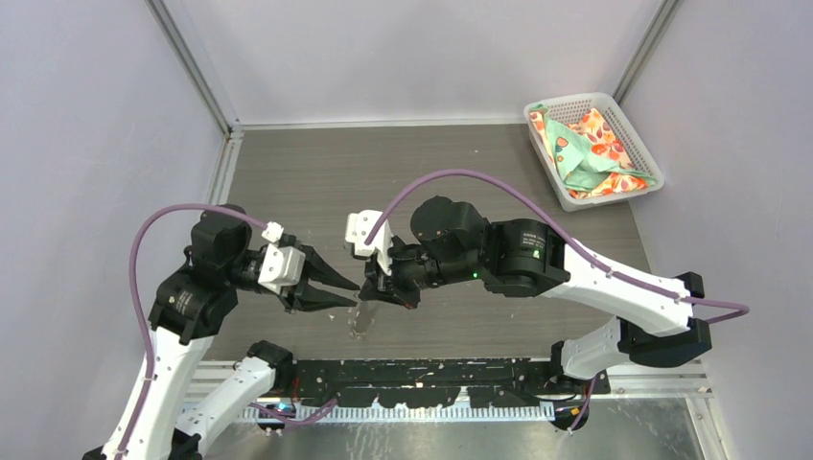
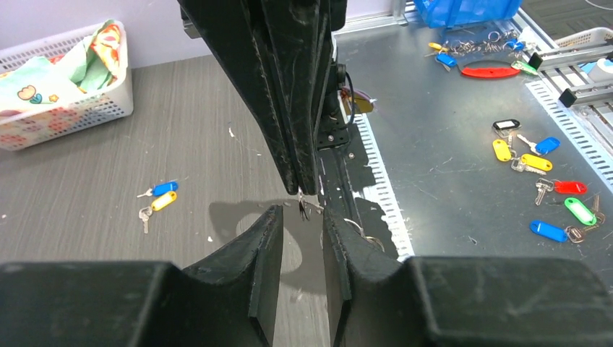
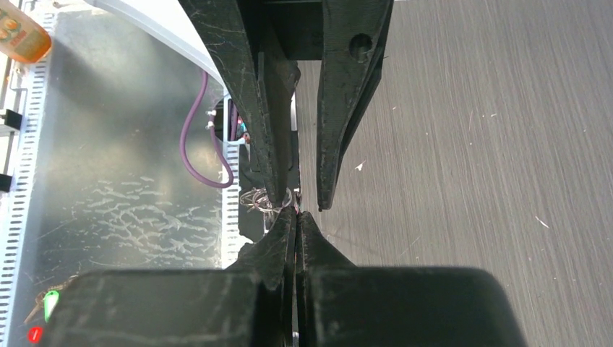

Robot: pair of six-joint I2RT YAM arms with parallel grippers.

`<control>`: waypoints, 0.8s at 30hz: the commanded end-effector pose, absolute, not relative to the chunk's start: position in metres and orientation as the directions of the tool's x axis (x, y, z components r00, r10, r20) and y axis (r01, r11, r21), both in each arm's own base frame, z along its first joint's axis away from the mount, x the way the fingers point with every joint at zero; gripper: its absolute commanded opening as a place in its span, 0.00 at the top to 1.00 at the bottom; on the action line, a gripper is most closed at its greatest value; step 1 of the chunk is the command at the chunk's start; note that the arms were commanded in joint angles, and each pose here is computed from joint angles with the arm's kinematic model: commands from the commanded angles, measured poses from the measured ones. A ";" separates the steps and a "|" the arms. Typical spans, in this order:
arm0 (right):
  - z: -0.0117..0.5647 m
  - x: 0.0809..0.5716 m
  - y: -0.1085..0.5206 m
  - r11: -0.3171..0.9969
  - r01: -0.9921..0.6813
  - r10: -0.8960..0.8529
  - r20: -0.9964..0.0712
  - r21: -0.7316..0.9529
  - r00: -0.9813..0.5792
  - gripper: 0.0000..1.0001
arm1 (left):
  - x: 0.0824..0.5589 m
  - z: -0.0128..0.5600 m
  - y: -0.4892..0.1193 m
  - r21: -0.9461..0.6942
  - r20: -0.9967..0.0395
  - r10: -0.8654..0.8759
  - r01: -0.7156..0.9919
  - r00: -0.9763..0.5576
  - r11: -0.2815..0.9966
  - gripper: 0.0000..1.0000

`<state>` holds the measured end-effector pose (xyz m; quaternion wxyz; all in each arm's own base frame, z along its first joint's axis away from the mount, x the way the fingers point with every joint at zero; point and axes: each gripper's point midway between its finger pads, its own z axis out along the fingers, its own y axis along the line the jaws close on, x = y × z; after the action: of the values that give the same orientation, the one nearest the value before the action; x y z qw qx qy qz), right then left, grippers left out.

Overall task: Put the keys on the keyring
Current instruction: Adjust the keyring.

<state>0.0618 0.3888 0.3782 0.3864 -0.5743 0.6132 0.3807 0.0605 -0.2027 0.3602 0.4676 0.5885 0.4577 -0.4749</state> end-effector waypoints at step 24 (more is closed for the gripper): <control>0.399 0.062 0.394 0.053 -0.998 -0.386 -0.922 0.016 -0.035 0.99 | 0.049 0.370 -0.203 0.080 -0.993 0.072 0.975 0.097 -0.206 0.78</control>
<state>0.0619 0.3911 0.3731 0.3689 -0.5817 0.6234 0.3701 0.0550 -0.2031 0.3613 0.4539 0.5889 0.4530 -0.4919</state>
